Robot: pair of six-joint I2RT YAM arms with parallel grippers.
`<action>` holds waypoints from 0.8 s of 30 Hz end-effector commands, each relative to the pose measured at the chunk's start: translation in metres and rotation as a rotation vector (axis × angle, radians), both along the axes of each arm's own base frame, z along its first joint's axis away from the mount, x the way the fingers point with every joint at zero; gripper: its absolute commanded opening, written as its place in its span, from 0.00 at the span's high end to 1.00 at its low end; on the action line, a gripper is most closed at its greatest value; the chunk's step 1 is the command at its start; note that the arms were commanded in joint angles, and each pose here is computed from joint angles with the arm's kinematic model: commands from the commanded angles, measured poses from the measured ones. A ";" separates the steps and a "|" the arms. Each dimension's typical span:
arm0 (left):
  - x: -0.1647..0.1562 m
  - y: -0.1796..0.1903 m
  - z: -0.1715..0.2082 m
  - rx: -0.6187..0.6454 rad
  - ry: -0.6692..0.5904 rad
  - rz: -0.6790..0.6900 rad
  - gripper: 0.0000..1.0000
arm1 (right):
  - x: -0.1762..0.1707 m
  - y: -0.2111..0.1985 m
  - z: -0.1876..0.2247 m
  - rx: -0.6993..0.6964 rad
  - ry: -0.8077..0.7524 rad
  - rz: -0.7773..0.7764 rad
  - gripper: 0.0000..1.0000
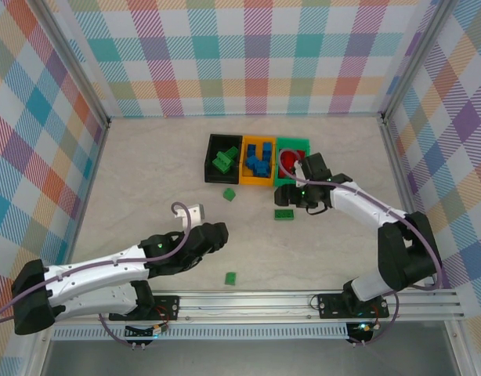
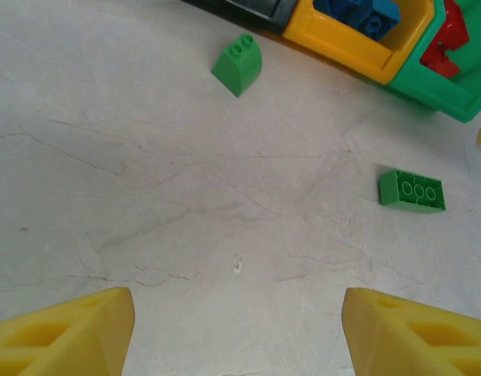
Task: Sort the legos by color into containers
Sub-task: Pick up the lego from the center of the table.
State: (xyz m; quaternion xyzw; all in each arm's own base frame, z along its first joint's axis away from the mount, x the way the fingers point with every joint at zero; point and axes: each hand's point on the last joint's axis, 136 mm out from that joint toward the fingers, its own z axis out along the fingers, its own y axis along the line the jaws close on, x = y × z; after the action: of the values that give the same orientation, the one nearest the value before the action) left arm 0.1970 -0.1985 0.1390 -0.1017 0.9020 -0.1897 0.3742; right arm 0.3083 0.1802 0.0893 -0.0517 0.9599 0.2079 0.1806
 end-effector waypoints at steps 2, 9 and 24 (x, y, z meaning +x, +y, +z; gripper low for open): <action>0.001 0.015 0.002 -0.019 -0.050 0.056 0.30 | -0.019 -0.002 -0.023 -0.068 0.058 0.069 0.26; -0.004 0.022 0.000 -0.018 -0.032 0.061 0.30 | -0.019 0.013 -0.043 -0.183 0.088 0.102 0.01; -0.011 0.045 -0.005 -0.036 -0.039 0.095 0.30 | -0.017 -0.001 -0.073 -0.363 0.117 0.051 0.27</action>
State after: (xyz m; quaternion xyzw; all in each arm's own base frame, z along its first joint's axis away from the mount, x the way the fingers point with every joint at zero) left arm 0.1883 -0.1633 0.1404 -0.1437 0.8844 -0.2055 0.3936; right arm 0.2901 0.1845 0.0216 -0.0936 0.9875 0.0661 0.1087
